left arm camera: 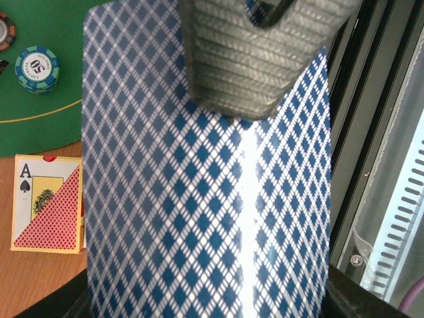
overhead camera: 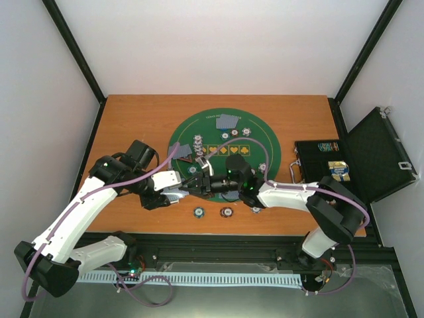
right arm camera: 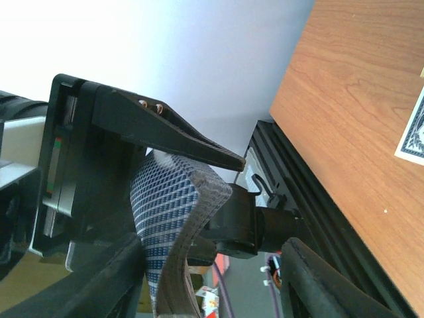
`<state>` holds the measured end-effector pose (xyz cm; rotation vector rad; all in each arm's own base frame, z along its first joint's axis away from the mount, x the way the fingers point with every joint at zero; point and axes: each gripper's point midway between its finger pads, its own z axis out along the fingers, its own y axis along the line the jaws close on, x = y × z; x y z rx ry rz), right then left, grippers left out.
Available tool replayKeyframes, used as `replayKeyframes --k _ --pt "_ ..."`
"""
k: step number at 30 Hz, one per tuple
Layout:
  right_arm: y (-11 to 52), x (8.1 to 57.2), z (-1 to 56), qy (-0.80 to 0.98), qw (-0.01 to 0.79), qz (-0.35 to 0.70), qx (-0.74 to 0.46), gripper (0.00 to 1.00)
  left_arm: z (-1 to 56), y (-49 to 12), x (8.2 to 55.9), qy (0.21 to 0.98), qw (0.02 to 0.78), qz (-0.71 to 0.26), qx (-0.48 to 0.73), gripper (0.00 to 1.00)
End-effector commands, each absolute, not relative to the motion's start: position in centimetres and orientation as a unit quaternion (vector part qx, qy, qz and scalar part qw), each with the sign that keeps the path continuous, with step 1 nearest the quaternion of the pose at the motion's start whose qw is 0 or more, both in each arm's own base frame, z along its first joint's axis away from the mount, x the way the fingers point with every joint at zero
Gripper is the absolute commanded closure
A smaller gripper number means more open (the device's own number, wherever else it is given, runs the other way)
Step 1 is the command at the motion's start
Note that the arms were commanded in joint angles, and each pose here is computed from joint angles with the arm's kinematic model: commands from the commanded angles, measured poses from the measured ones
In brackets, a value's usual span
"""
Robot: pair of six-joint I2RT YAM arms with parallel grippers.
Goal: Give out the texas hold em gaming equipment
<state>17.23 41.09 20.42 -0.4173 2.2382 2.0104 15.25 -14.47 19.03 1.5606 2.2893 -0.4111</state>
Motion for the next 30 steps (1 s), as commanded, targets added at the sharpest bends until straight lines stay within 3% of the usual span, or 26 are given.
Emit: replayKeyframes --k 1,8,13,23,30 --pt "40.1 17.6 19.7 0.755 0.062 0.641 -0.122 0.49 21.3 -15.1 15.2 0.790 0.207 -0.155 0.556 0.80" --pt "39.3 18.2 21.6 0.754 0.081 0.642 -0.110 0.83 21.1 -15.0 15.2 0.790 0.205 -0.154 0.557 0.80" --pt "38.3 18.5 22.5 0.757 0.095 0.638 -0.102 0.96 20.8 -14.8 15.1 0.790 0.204 -0.149 0.558 0.80" --pt "33.7 20.1 22.7 0.774 0.125 0.616 -0.071 0.97 20.7 -14.6 15.2 0.791 0.201 -0.143 0.559 0.80" --pt "25.2 22.6 16.2 0.835 0.135 0.533 -0.004 0.97 20.5 -14.4 15.2 0.792 0.198 -0.136 0.561 0.80"
